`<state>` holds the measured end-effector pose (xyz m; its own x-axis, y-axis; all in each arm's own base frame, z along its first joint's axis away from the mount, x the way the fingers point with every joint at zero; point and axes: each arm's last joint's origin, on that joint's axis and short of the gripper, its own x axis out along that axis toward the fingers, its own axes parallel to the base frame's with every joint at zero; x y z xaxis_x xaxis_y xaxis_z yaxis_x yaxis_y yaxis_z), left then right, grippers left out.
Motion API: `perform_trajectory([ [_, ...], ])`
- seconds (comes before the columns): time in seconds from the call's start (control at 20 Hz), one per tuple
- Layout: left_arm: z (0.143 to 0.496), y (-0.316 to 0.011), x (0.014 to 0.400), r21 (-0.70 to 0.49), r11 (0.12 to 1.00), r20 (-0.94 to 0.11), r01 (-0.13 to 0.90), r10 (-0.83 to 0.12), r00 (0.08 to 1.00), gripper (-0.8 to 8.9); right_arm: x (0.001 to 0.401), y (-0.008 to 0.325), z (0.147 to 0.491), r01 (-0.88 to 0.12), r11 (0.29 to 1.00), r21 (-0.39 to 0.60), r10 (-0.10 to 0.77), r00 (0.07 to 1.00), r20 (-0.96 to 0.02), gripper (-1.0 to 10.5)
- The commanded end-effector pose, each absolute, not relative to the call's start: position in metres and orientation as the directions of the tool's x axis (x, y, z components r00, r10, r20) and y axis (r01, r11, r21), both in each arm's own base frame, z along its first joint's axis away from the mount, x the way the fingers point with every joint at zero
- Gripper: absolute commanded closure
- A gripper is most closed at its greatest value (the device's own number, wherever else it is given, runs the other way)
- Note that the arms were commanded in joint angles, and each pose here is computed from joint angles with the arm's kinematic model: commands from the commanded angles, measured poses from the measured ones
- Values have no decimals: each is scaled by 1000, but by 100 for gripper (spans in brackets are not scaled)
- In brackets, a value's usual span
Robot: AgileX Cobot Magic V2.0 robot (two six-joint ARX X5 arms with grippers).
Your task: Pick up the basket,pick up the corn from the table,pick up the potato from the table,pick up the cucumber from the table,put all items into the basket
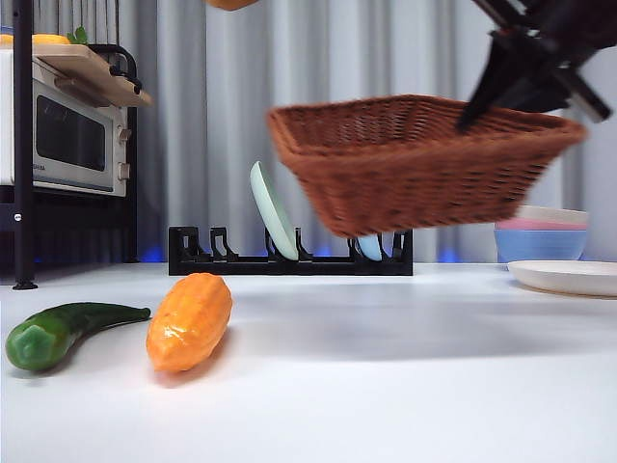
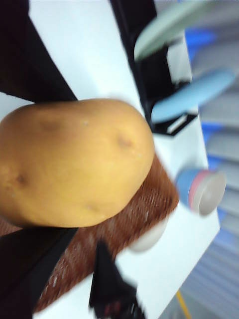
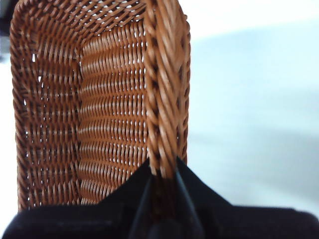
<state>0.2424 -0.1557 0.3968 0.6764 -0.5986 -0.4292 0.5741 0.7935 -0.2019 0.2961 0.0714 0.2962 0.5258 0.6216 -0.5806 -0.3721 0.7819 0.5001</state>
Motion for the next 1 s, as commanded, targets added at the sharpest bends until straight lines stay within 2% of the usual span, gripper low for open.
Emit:
perform_trajectory([
  [0.05, 381, -182, 241, -224, 763, -476, 607, -629, 615, 822, 297, 83, 298, -378, 751, 542, 656, 521, -545, 963],
  [0.3, 347, -238, 232, -191, 721, -576, 666, -631, 519, 822, 295, 97, 301, -410, 726, 552, 685, 508, -522, 963],
  [0.55, 319, -262, 226, -111, 727, -678, 678, -554, 483, 813, 295, 97, 301, -404, 726, 557, 684, 509, -522, 963],
  [0.6, 315, -264, 225, -106, 722, -694, 684, -546, 469, 779, 295, 97, 301, -404, 726, 557, 684, 509, -522, 963],
  [0.65, 313, -264, 225, -106, 721, -705, 685, -540, 460, 668, 295, 97, 301, -404, 726, 557, 684, 509, -522, 963],
  [0.7, 311, -264, 225, -103, 723, -715, 683, -532, 455, 490, 295, 97, 301, -404, 726, 557, 684, 509, -522, 963],
  [0.75, 311, -264, 225, -102, 724, -719, 682, -528, 452, 350, 295, 97, 301, -404, 726, 557, 684, 509, -522, 963],
  [0.8, 310, -264, 225, -102, 724, -721, 682, -526, 450, 317, 295, 97, 301, -404, 725, 558, 685, 509, -522, 963],
  [1.0, 310, -263, 225, -101, 725, -730, 681, -519, 445, 309, 294, 98, 302, -406, 694, 595, 715, 481, -506, 963],
])
